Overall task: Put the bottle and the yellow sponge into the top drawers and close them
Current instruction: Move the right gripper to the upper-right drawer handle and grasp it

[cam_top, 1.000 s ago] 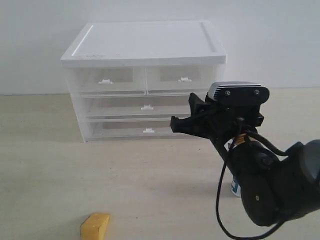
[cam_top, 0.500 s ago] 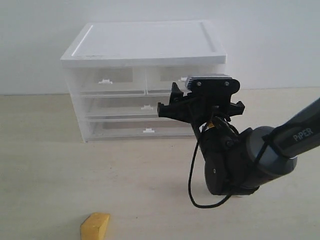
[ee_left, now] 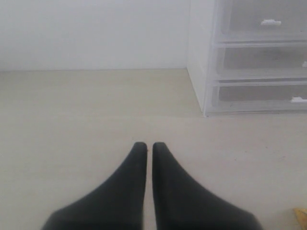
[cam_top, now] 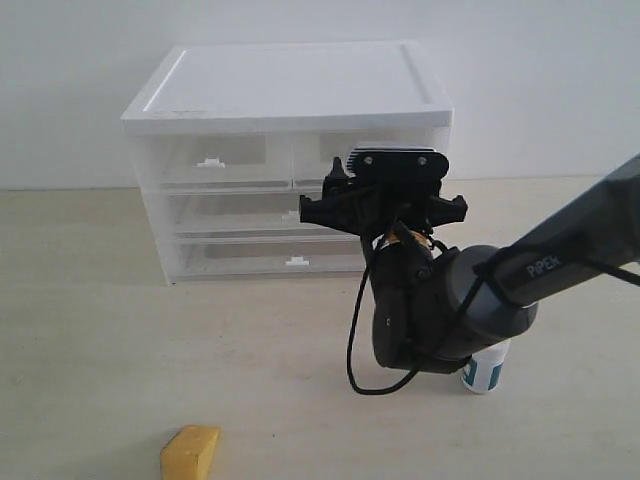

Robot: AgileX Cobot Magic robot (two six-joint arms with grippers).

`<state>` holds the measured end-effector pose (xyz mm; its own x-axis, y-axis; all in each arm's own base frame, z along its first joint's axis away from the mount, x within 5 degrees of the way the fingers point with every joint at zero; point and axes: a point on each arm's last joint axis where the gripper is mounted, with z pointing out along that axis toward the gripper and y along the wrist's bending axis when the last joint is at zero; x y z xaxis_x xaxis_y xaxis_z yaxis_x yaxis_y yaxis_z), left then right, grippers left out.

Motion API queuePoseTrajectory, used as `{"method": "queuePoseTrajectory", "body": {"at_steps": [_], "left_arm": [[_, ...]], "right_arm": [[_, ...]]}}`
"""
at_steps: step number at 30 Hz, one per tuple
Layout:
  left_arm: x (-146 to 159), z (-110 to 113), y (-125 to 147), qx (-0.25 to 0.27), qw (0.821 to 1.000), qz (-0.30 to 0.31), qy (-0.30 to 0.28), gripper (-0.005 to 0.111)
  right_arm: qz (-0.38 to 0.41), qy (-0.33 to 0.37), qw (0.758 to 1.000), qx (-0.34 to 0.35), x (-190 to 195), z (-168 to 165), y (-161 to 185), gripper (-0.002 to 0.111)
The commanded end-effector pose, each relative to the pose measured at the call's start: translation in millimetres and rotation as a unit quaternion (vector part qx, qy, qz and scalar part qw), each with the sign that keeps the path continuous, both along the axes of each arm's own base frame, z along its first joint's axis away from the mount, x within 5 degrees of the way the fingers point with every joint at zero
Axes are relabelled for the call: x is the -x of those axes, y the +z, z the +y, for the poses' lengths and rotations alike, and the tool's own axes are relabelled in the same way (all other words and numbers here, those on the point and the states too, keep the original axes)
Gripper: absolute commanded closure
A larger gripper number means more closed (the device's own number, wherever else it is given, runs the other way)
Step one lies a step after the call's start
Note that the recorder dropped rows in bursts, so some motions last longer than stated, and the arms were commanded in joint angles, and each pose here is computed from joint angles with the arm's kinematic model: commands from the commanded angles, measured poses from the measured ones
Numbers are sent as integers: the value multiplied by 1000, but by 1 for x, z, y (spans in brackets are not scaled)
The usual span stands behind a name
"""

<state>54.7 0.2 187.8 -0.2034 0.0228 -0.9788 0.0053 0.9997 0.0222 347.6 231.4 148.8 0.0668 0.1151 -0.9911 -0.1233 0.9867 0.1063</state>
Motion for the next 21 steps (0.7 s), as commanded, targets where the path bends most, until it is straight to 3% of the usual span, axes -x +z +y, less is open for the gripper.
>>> {"method": "queuePoseTrajectory", "body": {"at_steps": [1, 4, 5, 10, 21], "left_arm": [[0, 0, -1, -1, 1000, 0, 0, 103], [0, 0, -1, -1, 1000, 0, 0, 103], [0, 0, -1, -1, 1000, 0, 0, 103], [0, 0, -1, -1, 1000, 0, 0, 103], [0, 0, -1, -1, 1000, 0, 0, 103]], "right_arm": [[7, -2, 1000, 2, -10, 1, -3, 40], [6, -16, 1000, -5, -10, -1, -3, 48], [11, -30, 999, -13, -10, -4, -4, 62], [26, -28, 999, -13, -10, -3, -6, 109], [35, -14, 999, 6, 0, -8, -6, 108]]}}
